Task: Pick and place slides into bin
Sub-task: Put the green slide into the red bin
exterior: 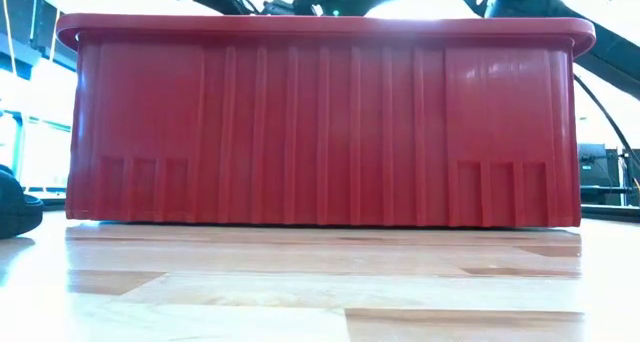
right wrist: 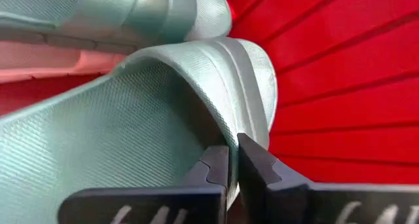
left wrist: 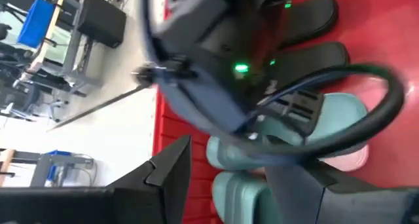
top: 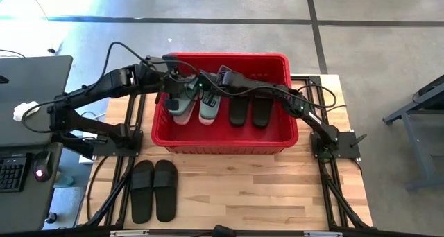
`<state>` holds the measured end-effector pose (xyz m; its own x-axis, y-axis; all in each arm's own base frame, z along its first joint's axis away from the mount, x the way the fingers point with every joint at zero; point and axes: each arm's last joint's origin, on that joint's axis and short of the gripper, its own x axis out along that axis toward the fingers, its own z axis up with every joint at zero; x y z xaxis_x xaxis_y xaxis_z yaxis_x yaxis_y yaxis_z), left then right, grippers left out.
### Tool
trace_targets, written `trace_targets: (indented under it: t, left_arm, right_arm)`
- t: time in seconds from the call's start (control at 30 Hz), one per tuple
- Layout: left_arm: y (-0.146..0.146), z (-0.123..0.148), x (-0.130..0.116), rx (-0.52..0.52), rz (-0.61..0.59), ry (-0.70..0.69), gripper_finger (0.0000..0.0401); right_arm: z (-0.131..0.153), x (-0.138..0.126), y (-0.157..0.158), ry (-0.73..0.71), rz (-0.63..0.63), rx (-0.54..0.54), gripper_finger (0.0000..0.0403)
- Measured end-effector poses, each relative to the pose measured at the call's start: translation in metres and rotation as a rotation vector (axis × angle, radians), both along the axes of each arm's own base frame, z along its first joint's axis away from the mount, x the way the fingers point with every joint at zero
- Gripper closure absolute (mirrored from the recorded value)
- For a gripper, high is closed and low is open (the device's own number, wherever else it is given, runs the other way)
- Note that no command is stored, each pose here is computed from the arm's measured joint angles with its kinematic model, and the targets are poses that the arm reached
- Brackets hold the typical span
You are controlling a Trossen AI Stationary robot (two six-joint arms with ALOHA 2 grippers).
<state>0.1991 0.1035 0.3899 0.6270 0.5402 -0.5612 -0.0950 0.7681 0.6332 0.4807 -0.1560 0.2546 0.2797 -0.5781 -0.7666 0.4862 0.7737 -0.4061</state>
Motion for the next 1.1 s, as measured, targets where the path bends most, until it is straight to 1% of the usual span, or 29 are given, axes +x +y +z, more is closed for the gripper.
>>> trace_targets:
  t: [0.17,0.33,0.53,0.77,1.1]
  left_arm:
    - [0.001,-0.007,0.003,-0.013,0.004,-0.007,0.0229]
    - [0.001,-0.007,0.003,-0.012,0.005,-0.009,0.0229]
    - [0.002,-0.006,0.003,-0.009,0.011,-0.022,0.0229]
    - [0.002,-0.004,0.005,-0.002,0.017,-0.058,0.0229]
    - [0.003,-0.003,0.006,-0.009,0.027,-0.075,0.0229]
  right_arm:
    - [0.001,-0.001,-0.01,-0.026,-0.014,0.006,0.0403]
    - [0.0,-0.003,-0.015,-0.042,0.004,0.068,0.0403]
    - [0.001,-0.002,-0.019,-0.062,-0.004,0.051,0.0403]
    - [0.001,-0.005,-0.022,-0.053,-0.046,0.033,0.0403]
    - [0.0,-0.003,-0.021,-0.096,-0.002,0.12,0.0403]
